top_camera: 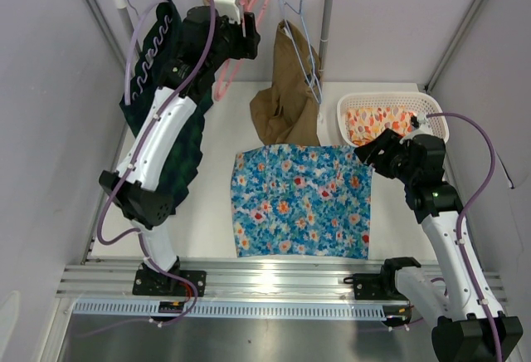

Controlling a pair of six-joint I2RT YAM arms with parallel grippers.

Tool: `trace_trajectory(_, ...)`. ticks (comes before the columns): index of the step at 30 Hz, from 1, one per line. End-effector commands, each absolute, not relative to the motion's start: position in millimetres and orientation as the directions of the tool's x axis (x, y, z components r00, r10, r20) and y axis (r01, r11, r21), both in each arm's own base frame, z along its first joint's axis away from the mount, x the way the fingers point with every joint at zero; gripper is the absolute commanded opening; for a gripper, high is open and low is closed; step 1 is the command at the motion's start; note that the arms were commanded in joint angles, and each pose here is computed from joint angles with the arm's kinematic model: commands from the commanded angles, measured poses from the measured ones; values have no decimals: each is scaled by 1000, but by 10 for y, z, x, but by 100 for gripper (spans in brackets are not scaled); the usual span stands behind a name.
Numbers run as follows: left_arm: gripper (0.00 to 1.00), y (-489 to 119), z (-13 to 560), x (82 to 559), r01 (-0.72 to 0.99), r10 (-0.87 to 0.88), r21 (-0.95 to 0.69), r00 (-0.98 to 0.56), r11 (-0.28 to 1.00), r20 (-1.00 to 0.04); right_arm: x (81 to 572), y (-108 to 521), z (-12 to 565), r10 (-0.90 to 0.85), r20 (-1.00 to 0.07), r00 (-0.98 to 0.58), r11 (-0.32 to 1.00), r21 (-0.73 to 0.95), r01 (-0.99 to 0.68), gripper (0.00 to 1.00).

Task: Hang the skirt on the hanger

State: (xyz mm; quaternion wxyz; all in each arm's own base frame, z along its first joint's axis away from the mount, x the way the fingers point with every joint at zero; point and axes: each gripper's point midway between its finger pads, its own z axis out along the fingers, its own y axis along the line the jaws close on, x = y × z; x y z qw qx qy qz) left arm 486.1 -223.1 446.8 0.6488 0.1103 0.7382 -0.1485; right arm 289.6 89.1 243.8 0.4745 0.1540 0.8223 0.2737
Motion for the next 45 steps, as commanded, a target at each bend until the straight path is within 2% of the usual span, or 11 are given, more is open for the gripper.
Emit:
trace_trajectory(1, 69, -2245, 4567, 4872, 380, -59, -102, -123, 919, -991, 2922, 920, 2584, 496, -730, -471, 807, 588, -62, 64)
trace_trajectory(5, 67, -2240, 4592, 4886, 376, -66, -104, -113, 921, -991, 2938, 918, 2573, 493, -730, -472, 808, 586, -62, 61)
trace_trajectory(9, 56, -2224, 4675, 4868, 375, -71, -100, -91, 921, -993, 2948, 913, 2580, 492, -733, -469, 810, 583, -62, 56)
trace_trajectory(13, 50, -2193, 4749, 4858, 368, -68, -88, -67, 926, -995, 2960, 914, 2584, 492, -735, -467, 810, 583, -64, 53)
trace_trajectory(16, 45, -2159, 4779, 4862, 355, -59, -75, -55, 932, -997, 2966, 924, 2585, 489, -735, -470, 809, 584, -69, 52)
trace_trajectory(18, 39, -2148, 4768, 4877, 348, -50, -66, -55, 935, -997, 2972, 923, 2583, 487, -736, -471, 811, 581, -70, 51)
trace_trajectory(25, 28, -2108, 4860, 4872, 336, -43, -51, -30, 941, -999, 2982, 925, 2614, 483, -741, -467, 813, 577, -75, 49)
trace_trajectory(26, 22, -2102, 4882, 4867, 335, -44, -50, -24, 941, -999, 2987, 925, 2619, 482, -742, -466, 814, 576, -76, 49)
trace_trajectory(34, 1, -2082, 5056, 4848, 338, -36, -24, 29, 941, -999, 3002, 920, 2666, 473, -751, -462, 819, 568, -85, 48)
trace_trajectory(45, 0, -1992, 5257, 4785, 285, -43, -18, 83, 958, -996, 3008, 922, 2678, 469, -754, -459, 820, 565, -92, 48)
